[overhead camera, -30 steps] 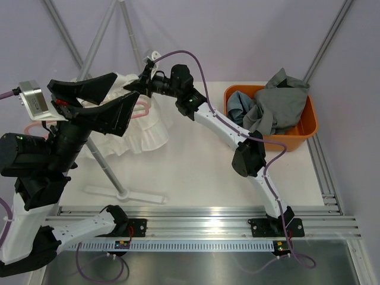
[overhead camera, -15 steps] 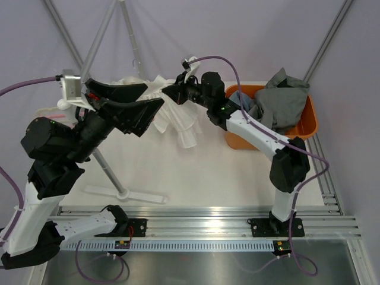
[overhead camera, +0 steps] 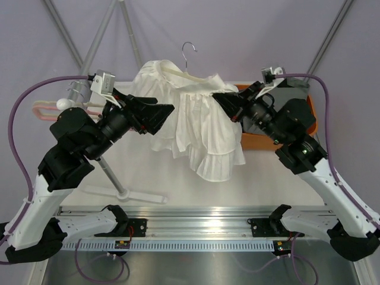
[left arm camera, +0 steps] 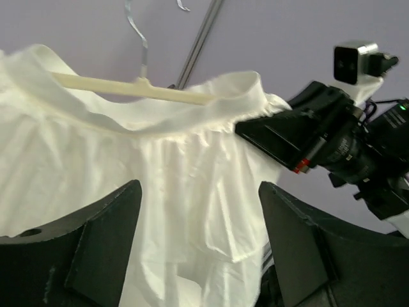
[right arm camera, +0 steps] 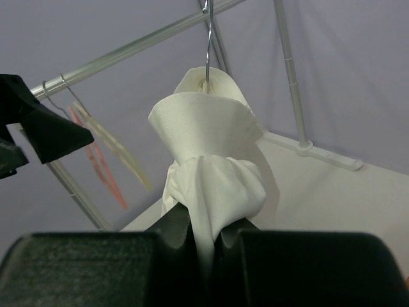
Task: Remove the skirt from the hanger
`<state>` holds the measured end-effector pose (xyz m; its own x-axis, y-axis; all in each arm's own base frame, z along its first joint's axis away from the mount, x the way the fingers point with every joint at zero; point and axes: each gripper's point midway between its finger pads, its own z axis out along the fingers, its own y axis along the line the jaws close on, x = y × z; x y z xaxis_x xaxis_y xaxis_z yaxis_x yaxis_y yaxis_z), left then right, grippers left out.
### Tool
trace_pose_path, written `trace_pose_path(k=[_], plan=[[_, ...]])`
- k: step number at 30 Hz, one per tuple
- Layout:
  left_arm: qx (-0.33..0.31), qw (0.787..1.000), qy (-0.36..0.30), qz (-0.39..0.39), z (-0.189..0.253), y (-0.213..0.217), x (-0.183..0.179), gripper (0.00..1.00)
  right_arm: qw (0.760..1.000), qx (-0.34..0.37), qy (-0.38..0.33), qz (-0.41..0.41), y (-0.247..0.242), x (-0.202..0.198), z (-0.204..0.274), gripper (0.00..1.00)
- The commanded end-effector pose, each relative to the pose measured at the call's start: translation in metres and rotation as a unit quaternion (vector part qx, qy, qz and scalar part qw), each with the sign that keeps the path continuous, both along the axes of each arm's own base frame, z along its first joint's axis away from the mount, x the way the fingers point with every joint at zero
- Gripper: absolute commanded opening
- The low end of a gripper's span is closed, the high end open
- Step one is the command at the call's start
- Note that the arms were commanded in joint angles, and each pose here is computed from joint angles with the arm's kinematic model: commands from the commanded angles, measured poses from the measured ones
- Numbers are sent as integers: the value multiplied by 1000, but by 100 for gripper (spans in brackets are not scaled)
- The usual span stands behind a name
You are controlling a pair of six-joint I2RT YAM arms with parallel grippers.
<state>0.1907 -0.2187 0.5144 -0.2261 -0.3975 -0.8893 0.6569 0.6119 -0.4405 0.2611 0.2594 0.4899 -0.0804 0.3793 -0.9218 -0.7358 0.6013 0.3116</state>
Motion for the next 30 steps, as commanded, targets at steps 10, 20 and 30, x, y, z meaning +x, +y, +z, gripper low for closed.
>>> trace_pose_path(k=[10, 20, 30], plan=[[30, 998, 50, -4, -15, -16, 10, 70, 994, -18, 92, 59, -15, -70, -53, 0], [96, 987, 113, 56, -63, -13, 29, 45, 994, 2, 94, 55, -20, -80, -49, 0], [131, 980, 142, 52, -89, -25, 35, 53, 995, 4, 78, 67, -14, -84, -37, 0]])
